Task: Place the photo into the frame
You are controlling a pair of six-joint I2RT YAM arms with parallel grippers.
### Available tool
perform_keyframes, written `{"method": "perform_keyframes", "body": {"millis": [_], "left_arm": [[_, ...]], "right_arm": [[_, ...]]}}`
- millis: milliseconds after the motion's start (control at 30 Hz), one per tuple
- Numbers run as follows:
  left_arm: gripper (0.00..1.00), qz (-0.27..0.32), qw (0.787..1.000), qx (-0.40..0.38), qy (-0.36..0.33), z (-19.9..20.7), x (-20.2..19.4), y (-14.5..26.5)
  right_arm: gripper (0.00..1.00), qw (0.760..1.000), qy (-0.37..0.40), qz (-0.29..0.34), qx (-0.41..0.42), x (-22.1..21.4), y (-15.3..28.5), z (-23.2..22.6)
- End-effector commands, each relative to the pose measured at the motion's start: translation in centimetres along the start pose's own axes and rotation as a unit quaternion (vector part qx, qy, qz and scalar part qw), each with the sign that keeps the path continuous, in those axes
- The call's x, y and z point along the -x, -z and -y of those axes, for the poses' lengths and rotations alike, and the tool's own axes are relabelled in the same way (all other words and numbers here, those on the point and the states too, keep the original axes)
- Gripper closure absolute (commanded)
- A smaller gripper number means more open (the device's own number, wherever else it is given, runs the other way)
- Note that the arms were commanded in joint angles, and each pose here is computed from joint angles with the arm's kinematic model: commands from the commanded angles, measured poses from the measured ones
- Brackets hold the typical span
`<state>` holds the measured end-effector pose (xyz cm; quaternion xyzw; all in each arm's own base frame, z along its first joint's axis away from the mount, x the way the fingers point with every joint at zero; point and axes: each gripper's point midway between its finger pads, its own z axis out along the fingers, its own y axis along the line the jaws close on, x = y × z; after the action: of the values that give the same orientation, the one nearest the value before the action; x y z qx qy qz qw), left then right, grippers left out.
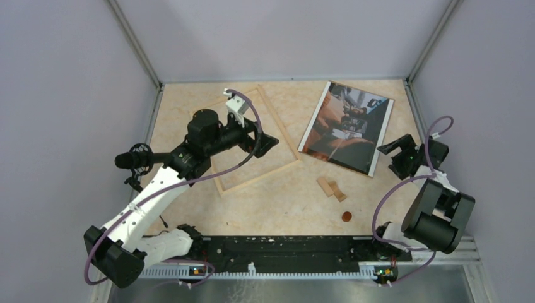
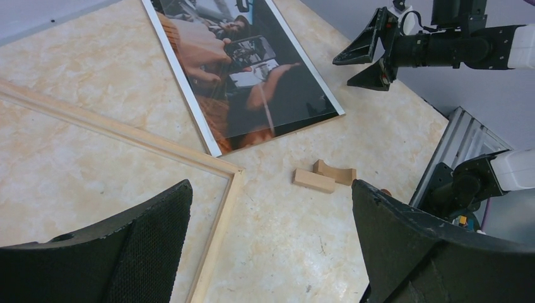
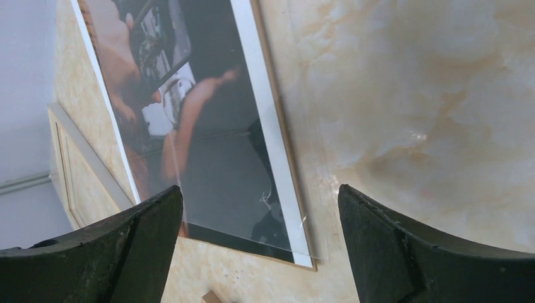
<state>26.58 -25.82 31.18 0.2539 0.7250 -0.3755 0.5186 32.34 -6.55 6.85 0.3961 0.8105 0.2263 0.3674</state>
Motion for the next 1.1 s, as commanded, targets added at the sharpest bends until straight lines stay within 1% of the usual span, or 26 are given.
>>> {"method": "perform_keyframes", "body": {"millis": [0,167,367,400,433,467,700,933,1067], "left_arm": [[0.02,0.005,1.0,-0.021,0.004,0.8,0.1,-0.5],[0.02,-0.002,1.0,-0.024,0.008,0.7,-0.3,-1.0],[0.02,-0.009,1.0,-0.024,0.014,0.5,-0.8,-1.3],[0.02,-0.011,1.0,-0.025,0.014,0.5,-0.8,-1.3],[0.02,-0.012,1.0,-0.024,0.015,0.5,-0.9,-1.4],[0.02,-0.012,1.0,-0.023,0.016,0.4,-1.0,-1.5],[0.02,-0.016,0.999,-0.025,0.02,0.4,-1.2,-1.6],[0.02,-0.02,0.999,-0.033,0.029,0.7,-1.4,-1.8],[0.02,-0.023,0.998,-0.038,0.034,0.8,-1.7,-1.9]], "right_arm": [[0.1,0.999,0.006,0.019,0.047,1.2,-0.5,-0.5],[0.18,0.996,-0.015,0.0,0.09,0.7,-1.6,-0.3],[0.24,0.989,-0.038,-0.016,0.139,-0.1,-2.5,-0.7],[0.26,0.987,-0.042,-0.021,0.151,-0.3,-2.6,-0.9],[0.3,0.985,-0.042,-0.019,0.166,-0.2,-2.5,-1.3],[0.32,0.983,-0.043,-0.017,0.175,-0.1,-2.3,-1.6],[0.39,0.976,-0.028,0.02,0.216,1.5,-0.6,-4.0],[0.43,0.968,-0.04,0.03,0.247,2.0,0.1,-5.2],[0.44,0.955,-0.075,0.035,0.284,1.9,0.2,-6.1]]}}
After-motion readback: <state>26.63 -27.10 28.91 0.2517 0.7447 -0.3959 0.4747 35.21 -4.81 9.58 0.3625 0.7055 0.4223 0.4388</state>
